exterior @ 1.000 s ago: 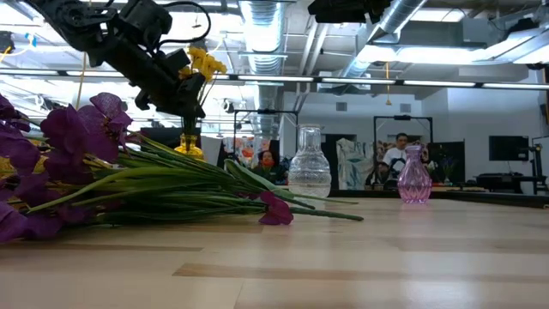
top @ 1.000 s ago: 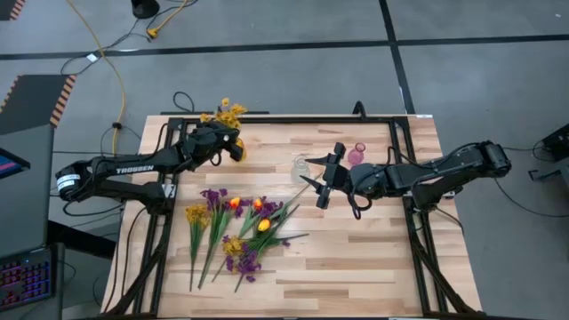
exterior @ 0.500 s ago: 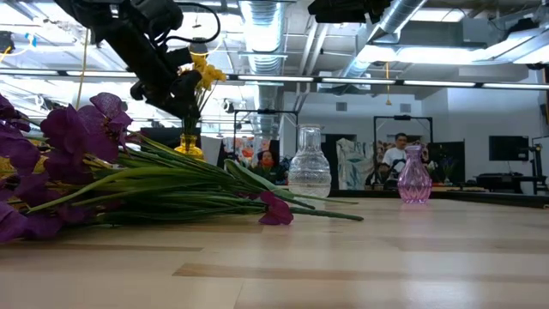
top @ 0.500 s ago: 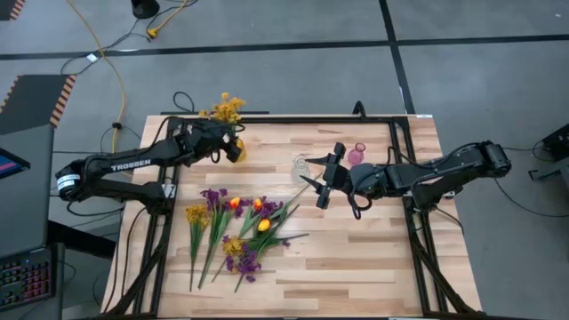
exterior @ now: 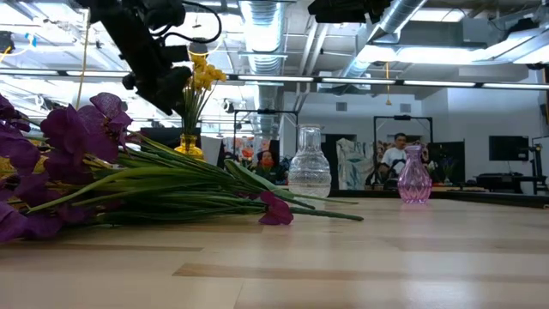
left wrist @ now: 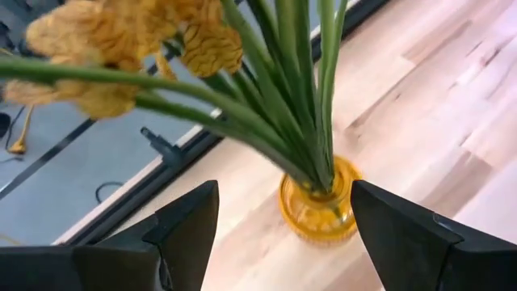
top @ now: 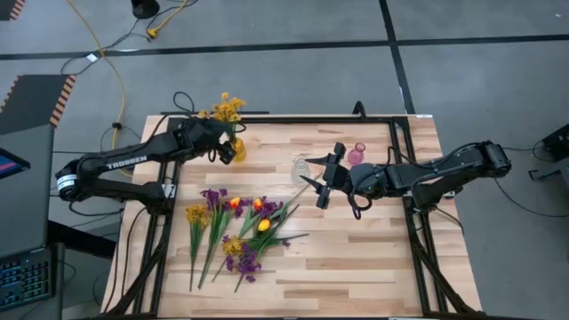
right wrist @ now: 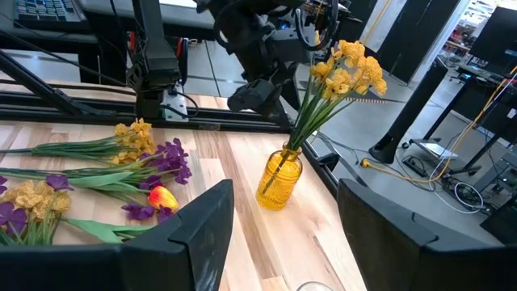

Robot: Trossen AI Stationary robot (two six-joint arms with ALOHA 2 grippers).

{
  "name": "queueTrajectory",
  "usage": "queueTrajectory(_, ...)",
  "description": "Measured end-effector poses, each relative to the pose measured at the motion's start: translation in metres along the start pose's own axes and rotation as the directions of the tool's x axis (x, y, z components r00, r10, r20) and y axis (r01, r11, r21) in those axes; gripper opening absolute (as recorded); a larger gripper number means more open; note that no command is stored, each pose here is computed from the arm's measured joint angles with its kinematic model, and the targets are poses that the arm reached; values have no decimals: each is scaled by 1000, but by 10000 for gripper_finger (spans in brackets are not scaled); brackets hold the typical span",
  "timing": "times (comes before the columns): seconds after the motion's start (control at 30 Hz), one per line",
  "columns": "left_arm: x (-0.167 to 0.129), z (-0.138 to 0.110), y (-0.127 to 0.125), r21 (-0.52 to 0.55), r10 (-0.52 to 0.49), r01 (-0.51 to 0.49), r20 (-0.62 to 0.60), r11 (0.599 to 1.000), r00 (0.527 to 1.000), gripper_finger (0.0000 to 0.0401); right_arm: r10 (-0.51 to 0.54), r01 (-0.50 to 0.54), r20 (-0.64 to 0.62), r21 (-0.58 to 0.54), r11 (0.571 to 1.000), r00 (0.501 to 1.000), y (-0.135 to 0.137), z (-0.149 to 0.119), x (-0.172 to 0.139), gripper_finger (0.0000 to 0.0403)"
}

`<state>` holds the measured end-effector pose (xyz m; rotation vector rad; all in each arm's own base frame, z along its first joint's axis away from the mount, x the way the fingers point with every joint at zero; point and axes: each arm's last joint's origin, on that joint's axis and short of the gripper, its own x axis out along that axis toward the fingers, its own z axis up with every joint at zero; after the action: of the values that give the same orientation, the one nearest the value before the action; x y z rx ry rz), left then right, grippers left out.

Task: Sort flowers into vase by color
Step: Put the violet flowers into the pink vase

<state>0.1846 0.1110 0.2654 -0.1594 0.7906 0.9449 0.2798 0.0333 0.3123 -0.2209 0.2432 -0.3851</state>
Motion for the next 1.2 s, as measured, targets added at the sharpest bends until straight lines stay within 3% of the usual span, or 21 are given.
queueTrajectory(0.37,-21,9,0,28,-46,48,-51,998,998,270,0,0,0,0,1000,1000,0,0,0,249)
queueTrajectory(0.7,-52,-6,-12,46,-168,172,-76,984,983,270,15,-15,-17,-15,1000,1000,3,-2,-1,249)
queueTrajectory(0.97,-92,-16,-18,16,-327,326,28,945,945,270,96,-96,-26,-30,995,995,9,-3,-4,249)
queueTrajectory(1.2,-113,-27,-34,51,-450,448,32,893,893,270,158,-159,-27,-38,986,987,14,-3,-7,249)
